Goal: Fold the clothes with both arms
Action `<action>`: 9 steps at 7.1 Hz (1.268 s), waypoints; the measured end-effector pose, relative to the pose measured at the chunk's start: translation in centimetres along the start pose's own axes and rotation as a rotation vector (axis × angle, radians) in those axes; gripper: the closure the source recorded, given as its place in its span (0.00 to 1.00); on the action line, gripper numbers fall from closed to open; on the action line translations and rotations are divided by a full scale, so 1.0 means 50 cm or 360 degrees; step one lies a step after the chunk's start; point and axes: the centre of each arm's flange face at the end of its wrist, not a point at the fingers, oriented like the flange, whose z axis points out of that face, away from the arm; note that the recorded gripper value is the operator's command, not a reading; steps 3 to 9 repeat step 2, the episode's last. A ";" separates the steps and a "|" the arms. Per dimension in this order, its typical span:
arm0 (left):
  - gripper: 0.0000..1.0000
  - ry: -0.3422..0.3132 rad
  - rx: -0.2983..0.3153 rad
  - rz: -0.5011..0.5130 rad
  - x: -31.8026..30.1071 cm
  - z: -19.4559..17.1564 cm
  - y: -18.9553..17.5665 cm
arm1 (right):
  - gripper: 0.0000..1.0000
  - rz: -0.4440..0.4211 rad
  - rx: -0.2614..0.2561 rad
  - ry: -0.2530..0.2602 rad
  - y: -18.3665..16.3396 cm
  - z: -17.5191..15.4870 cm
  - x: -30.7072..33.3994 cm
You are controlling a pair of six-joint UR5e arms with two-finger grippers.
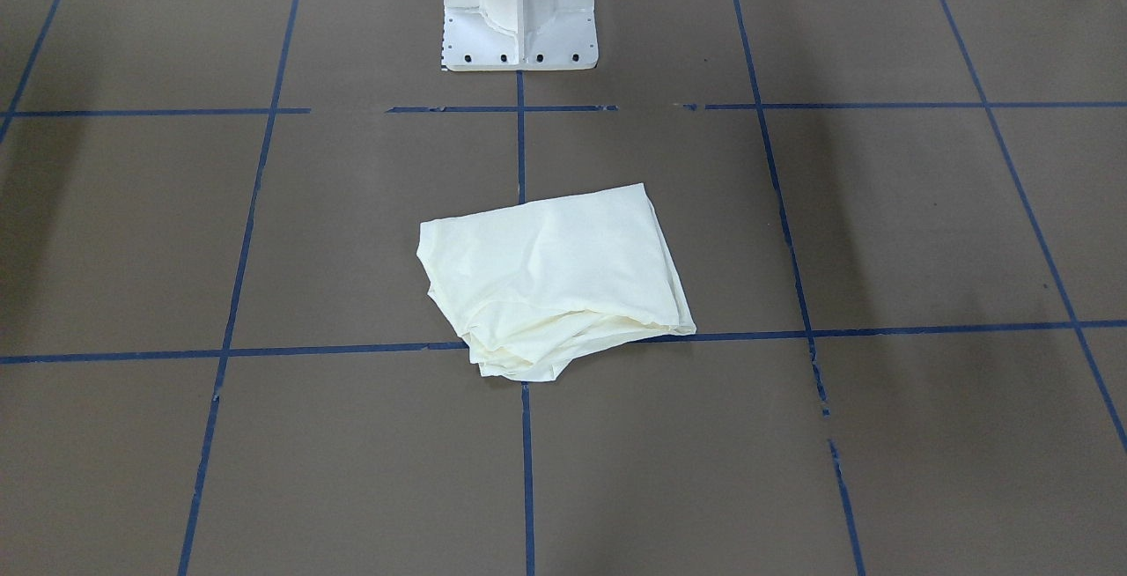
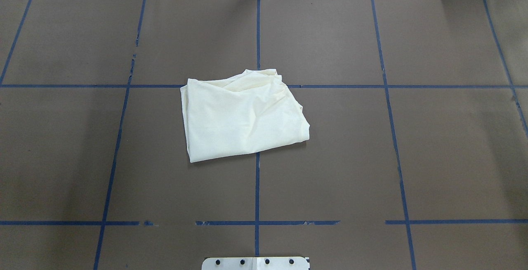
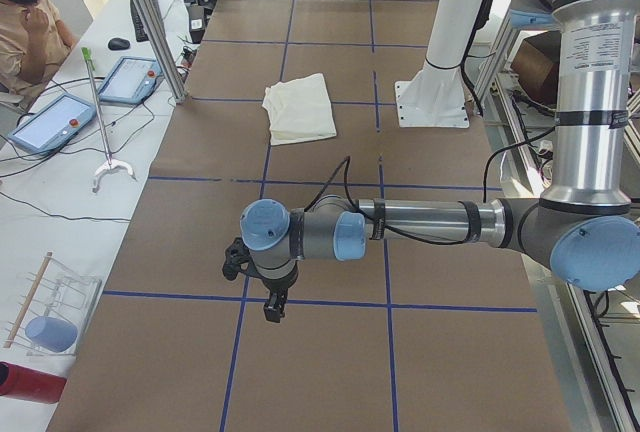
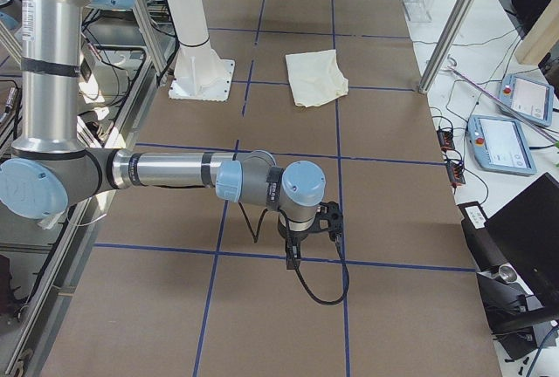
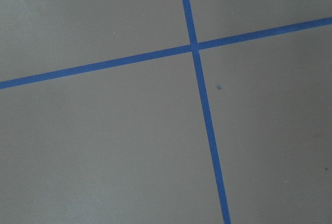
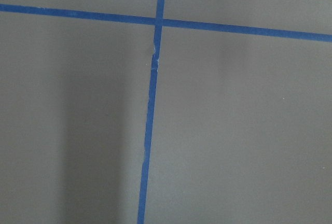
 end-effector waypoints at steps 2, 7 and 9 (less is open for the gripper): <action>0.00 0.0000 0.0005 0.0005 0.003 -0.003 -0.001 | 0.00 -0.0007 -0.0002 0.0000 0.002 0.001 0.001; 0.00 0.0000 0.0005 0.0005 0.003 -0.003 -0.001 | 0.00 -0.0007 -0.0002 0.0000 0.002 0.001 0.001; 0.00 0.0000 0.0005 0.0005 0.003 -0.003 -0.001 | 0.00 -0.0007 -0.0002 0.0000 0.002 0.001 0.001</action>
